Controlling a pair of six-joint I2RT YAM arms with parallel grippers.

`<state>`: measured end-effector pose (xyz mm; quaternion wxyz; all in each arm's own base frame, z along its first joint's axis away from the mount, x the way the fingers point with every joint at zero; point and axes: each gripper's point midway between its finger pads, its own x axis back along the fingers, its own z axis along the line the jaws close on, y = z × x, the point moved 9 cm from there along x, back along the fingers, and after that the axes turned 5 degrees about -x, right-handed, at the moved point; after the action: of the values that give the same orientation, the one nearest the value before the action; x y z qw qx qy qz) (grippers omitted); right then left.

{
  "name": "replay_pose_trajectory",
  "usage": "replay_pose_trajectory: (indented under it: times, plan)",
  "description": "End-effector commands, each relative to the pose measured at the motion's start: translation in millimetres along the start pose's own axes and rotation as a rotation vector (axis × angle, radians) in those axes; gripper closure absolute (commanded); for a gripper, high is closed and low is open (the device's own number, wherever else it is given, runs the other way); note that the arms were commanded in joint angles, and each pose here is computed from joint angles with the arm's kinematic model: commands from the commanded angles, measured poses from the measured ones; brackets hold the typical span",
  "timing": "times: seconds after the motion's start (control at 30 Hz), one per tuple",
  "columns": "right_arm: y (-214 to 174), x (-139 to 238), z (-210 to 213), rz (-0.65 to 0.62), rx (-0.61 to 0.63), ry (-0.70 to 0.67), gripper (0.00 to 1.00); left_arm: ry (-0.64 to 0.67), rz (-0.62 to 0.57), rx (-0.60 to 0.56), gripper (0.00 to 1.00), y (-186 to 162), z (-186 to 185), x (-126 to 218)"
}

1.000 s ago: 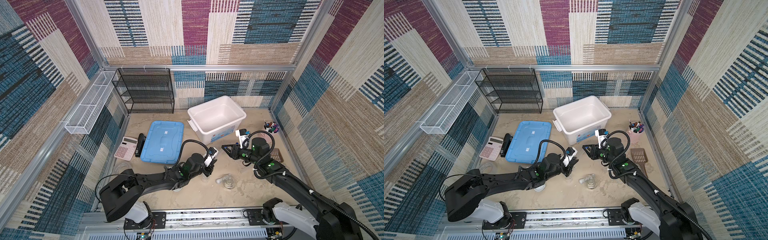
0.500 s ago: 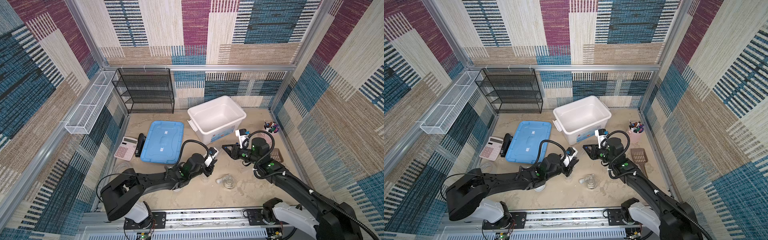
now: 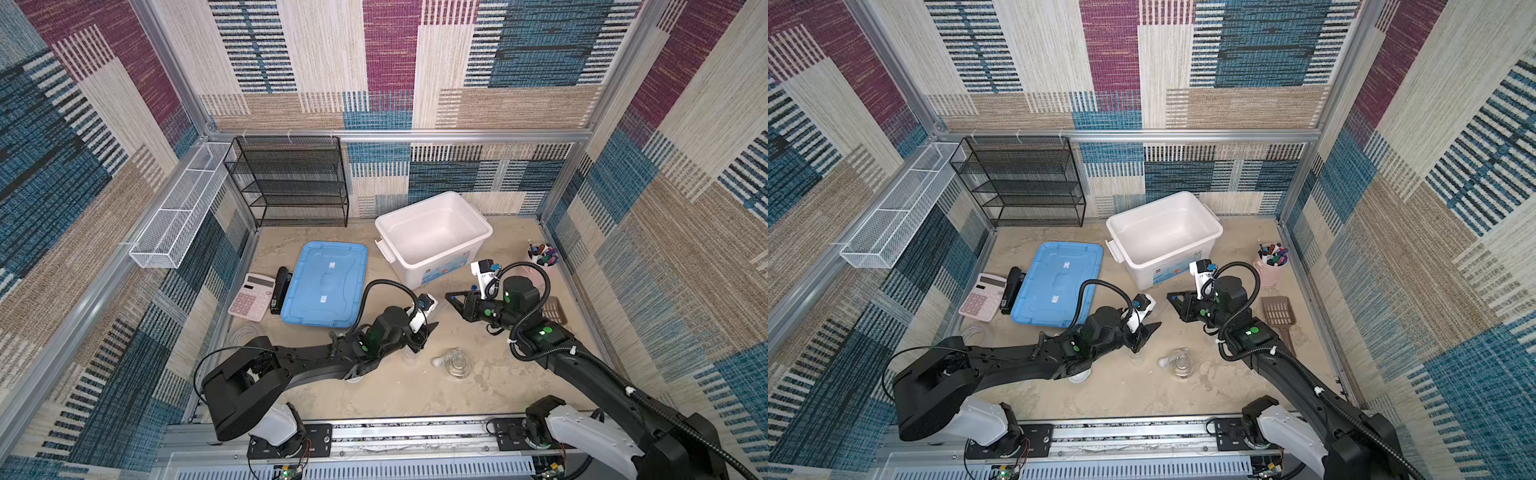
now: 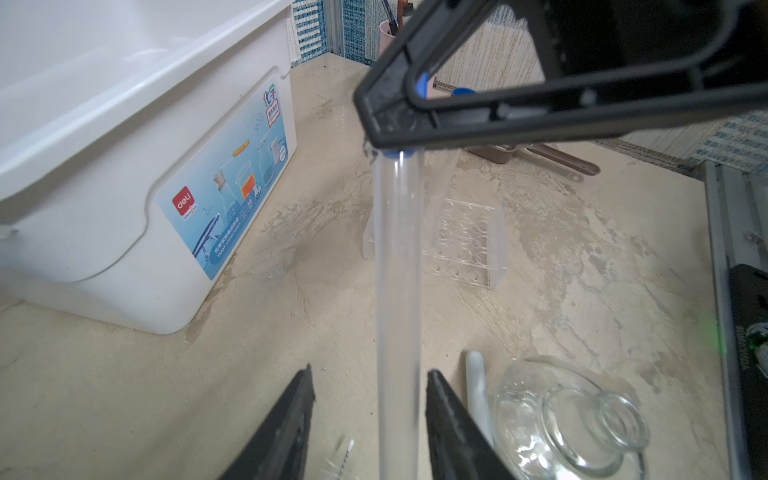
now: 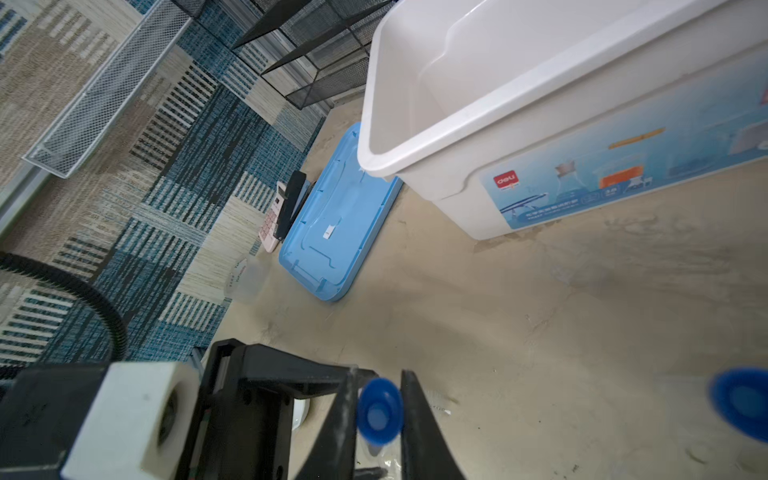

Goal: Organize the chemistry lab equipment
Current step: 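Grasp the tube's blue cap with the right gripper above the left gripper, then open the left gripper and carry the tube with the right gripper toward the rack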

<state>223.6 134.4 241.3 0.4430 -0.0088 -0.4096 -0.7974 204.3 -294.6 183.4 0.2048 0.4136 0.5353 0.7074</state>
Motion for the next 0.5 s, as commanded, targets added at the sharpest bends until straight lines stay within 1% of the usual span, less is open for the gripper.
replay_pose_trajectory:
  times: [0.0, 0.1, 0.17, 0.27, 0.47]
  plan:
    - [-4, 6, -5, 0.012, -0.006, -0.078, 0.80, 0.034, -0.018, -0.020, 0.47, 5, 3, 3]
    - [-7, 13, -10, 0.014, -0.008, -0.148, 0.80, 0.060, -0.024, -0.021, 0.39, 5, 5, 6]
    - [-8, 17, -11, 0.016, -0.012, -0.183, 0.80, 0.074, -0.031, -0.020, 0.36, 4, 6, 9]
    - [-7, 24, -9, 0.016, -0.014, -0.233, 0.81, 0.091, -0.033, -0.020, 0.34, 3, 8, 11]
    - [-5, 31, -5, 0.034, 0.004, -0.417, 0.82, 0.103, -0.018, -0.022, 0.34, -1, 9, 9]
